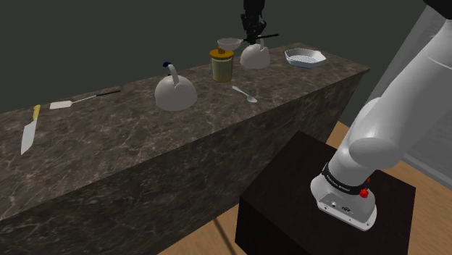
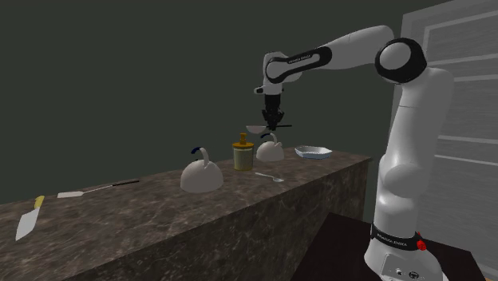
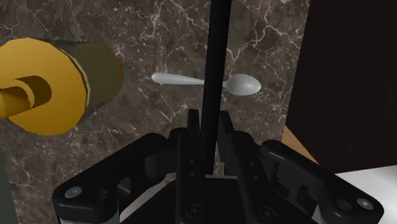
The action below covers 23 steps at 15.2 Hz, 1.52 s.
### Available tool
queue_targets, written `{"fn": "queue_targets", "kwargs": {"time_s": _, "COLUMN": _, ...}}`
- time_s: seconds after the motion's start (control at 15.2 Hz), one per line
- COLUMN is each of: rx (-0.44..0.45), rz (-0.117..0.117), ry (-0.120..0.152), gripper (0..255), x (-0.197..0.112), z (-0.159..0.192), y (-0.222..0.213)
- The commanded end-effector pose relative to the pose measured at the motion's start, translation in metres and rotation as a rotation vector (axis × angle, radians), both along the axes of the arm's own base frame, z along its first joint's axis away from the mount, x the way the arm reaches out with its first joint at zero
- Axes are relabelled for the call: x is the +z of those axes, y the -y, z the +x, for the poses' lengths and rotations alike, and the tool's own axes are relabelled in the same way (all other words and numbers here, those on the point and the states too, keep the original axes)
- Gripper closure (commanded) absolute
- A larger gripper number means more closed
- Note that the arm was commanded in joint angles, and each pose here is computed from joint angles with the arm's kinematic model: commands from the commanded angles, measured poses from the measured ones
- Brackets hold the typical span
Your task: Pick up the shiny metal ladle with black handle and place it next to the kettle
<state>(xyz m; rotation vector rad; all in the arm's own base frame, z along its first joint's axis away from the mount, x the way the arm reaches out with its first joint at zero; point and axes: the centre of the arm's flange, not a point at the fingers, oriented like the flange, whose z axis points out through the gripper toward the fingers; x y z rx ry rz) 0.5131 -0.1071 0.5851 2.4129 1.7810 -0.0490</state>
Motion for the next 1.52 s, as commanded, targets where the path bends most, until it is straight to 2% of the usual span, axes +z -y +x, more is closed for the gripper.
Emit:
{"fn": "queue_targets", "kwargs": {"time_s": 0.0, "rx": 0.002, "rz": 0.000, "ry": 0.000, "gripper": 255, "x": 0.000, "z": -0.002, "y": 0.025}}
{"fn": "queue_targets", "kwargs": {"time_s": 1.32, "rx": 0.002, "rz": 0.000, "ry": 0.000, "gripper": 255, "x": 0.000, "z": -0.009, "y": 0.288}}
{"fn": "queue_targets", "kwargs": {"time_s": 1.45, "rx": 0.002, "rz": 0.000, "ry": 0.000, "gripper": 255, "x": -0.005, "z": -0.009, "y": 0.295}}
